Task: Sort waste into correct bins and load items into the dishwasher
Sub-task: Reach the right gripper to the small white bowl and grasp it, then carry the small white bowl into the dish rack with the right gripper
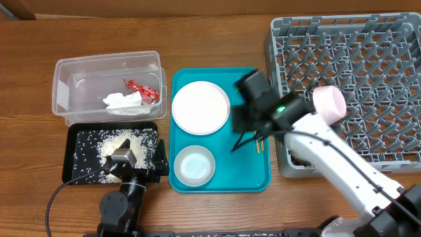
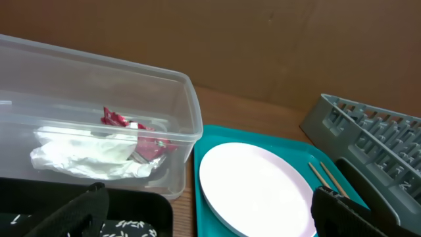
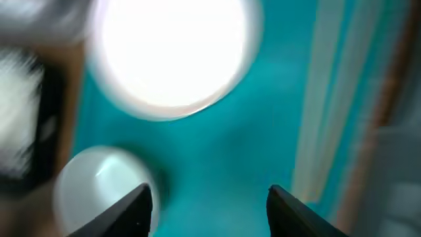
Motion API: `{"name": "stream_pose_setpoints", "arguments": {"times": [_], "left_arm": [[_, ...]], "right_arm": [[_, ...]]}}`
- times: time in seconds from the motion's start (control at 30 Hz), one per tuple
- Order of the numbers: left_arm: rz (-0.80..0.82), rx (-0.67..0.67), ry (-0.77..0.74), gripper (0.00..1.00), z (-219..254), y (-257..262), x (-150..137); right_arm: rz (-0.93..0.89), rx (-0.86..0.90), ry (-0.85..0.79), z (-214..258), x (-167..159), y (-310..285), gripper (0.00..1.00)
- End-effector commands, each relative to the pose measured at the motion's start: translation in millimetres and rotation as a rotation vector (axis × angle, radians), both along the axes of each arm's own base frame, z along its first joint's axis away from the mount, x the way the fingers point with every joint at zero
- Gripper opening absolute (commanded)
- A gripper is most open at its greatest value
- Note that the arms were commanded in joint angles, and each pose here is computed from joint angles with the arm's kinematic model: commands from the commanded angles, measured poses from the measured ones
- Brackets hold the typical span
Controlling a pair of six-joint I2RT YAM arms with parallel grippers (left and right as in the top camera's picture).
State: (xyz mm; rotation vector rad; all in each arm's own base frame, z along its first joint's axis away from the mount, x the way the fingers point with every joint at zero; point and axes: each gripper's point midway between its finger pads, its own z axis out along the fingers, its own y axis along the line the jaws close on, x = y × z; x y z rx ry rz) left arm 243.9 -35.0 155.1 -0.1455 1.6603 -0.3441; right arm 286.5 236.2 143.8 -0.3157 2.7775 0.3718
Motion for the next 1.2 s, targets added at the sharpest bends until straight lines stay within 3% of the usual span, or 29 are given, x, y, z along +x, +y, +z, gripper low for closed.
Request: {"name": "stream_pose_setpoints", "arguments": {"times": [0.0, 0.1, 0.3, 0.37, 0.47, 0.53, 0.57, 0.63, 0.77, 0.9, 1.07, 1.17], "left_arm": [[-0.004, -0.012, -0.006, 1.0, 1, 0, 0], [-0.004, -0.012, -0.006, 1.0, 1, 0, 0], [-0.005, -0.012, -0.006, 1.0, 1, -1, 0], [-0.005, -0.012, -0.006, 1.0, 1, -1, 0], [-0.005, -0.012, -0.006, 1.0, 1, -1, 0], [-0.005, -0.012, -0.005, 1.0, 1, -1, 0], [-0.004, -0.012, -0.006, 1.0, 1, 0, 0], [-0.004, -0.012, -0.006, 1.0, 1, 0, 0], [-0.005, -0.012, -0.006, 1.0, 1, -1, 0], [-0.004, -0.012, -0.006, 1.0, 1, 0, 0], [-0.004, -0.012, -0.005, 1.0, 1, 0, 0], [-0.005, -0.012, -0.006, 1.0, 1, -1, 0]], "right_arm": [[0.184, 0.091, 0.144, -26, -53, 45, 0.58], [0.223, 0.036, 0.151, -53, -69, 57, 0.59], [0.129, -0.104, 0.161, -99, -61, 51, 0.59], [0.13, -0.119, 0.186, -114, -62, 52, 0.51], [0.132, -0.12, 0.215, -120, -63, 51, 0.31], [0.126, -0.119, 0.215, -115, -61, 51, 0.09], [0.123, -0.12, 0.213, -111, -59, 51, 0.04], [0.118, -0.124, 0.198, -103, -55, 51, 0.04], [0.083, -0.165, 0.091, -67, -39, 40, 0.04], [-0.045, -0.262, -0.183, 4, -7, 2, 0.04], [-0.383, -0.467, -0.656, 119, 27, -93, 0.04], [-0.617, -0.613, -0.835, 171, 30, -158, 0.04]]}}
